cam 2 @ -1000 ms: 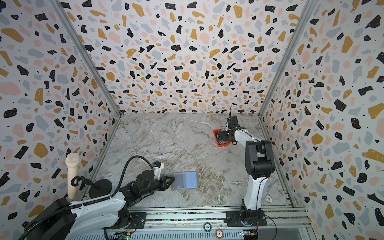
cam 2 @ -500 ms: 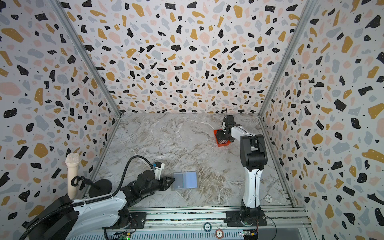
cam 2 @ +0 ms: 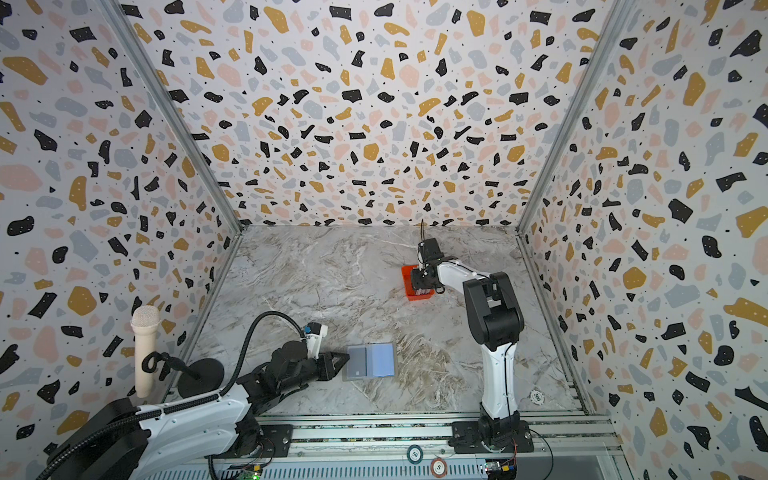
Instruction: Put the credit cards into the card holder
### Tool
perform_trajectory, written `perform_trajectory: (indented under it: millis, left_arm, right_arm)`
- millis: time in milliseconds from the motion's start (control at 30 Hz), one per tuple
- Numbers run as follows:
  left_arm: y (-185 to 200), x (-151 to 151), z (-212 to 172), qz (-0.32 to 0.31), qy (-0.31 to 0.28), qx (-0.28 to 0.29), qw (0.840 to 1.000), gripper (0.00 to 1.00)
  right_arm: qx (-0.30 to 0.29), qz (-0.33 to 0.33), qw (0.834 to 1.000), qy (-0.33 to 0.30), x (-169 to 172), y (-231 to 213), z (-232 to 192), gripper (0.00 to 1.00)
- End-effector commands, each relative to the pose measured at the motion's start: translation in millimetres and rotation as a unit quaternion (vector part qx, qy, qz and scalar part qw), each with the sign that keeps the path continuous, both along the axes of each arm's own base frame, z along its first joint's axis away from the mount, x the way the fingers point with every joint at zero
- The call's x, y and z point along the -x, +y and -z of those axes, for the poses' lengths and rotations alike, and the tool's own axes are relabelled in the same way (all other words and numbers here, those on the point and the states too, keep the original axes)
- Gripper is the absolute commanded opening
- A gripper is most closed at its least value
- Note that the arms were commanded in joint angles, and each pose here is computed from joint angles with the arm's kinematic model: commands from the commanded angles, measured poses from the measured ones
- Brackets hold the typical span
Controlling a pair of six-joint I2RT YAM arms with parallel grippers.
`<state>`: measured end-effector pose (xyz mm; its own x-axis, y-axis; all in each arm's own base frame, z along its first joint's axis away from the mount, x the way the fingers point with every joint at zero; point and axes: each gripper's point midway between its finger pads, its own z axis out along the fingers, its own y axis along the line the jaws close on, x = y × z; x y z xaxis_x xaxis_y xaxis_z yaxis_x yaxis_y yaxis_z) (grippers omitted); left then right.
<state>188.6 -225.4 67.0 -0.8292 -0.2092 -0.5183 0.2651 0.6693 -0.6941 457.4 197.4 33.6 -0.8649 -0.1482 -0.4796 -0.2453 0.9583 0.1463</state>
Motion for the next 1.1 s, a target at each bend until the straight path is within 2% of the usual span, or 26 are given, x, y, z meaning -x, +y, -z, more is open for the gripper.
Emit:
perform_trajectory:
  millis: [0, 133, 233, 400, 567, 800, 1067]
  left_arm:
    - [4.4, -1.7, -1.0, -0.011, -0.007, 0.001, 1.0, 0.25]
    - [5.3, -0.4, -1.1, -0.009, -0.008, 0.001, 1.0, 0.26]
    - [5.9, 0.4, -1.3, -0.009, -0.009, 0.003, 1.0, 0.26]
    - [7.0, 1.9, -1.5, -0.009, -0.01, 0.005, 1.0, 0.26]
    - [8.8, 2.1, 0.1, -0.011, -0.011, 0.003, 1.0, 0.26]
    - [9.3, 1.8, 1.5, -0.013, -0.01, 0.004, 1.0, 0.26]
    - [9.3, 2.0, 2.2, -0.011, -0.012, 0.0, 1.0, 0.27]
  right_arm:
    - [-0.024, 0.023, 0.999, -0.018, 9.9, 21.5, -19.6, 0.51]
    - [-0.037, 0.027, 0.998, -0.033, 18.6, 45.8, -23.7, 0.51]
    - [-0.034, 0.029, 0.999, -0.03, 19.8, 51.1, -19.0, 0.55]
    - [-0.023, 0.02, 0.999, -0.028, 16.5, 53.6, -19.1, 0.78]
    - [-0.013, 0.009, 0.999, -0.048, 10.6, 55.9, -37.1, 0.96]
    - [0.018, -0.004, 0.999, -0.037, 14.4, 57.0, -29.0, 0.98]
    - [0.089, -0.01, 0.995, -0.031, 19.3, 44.4, -13.4, 0.98]
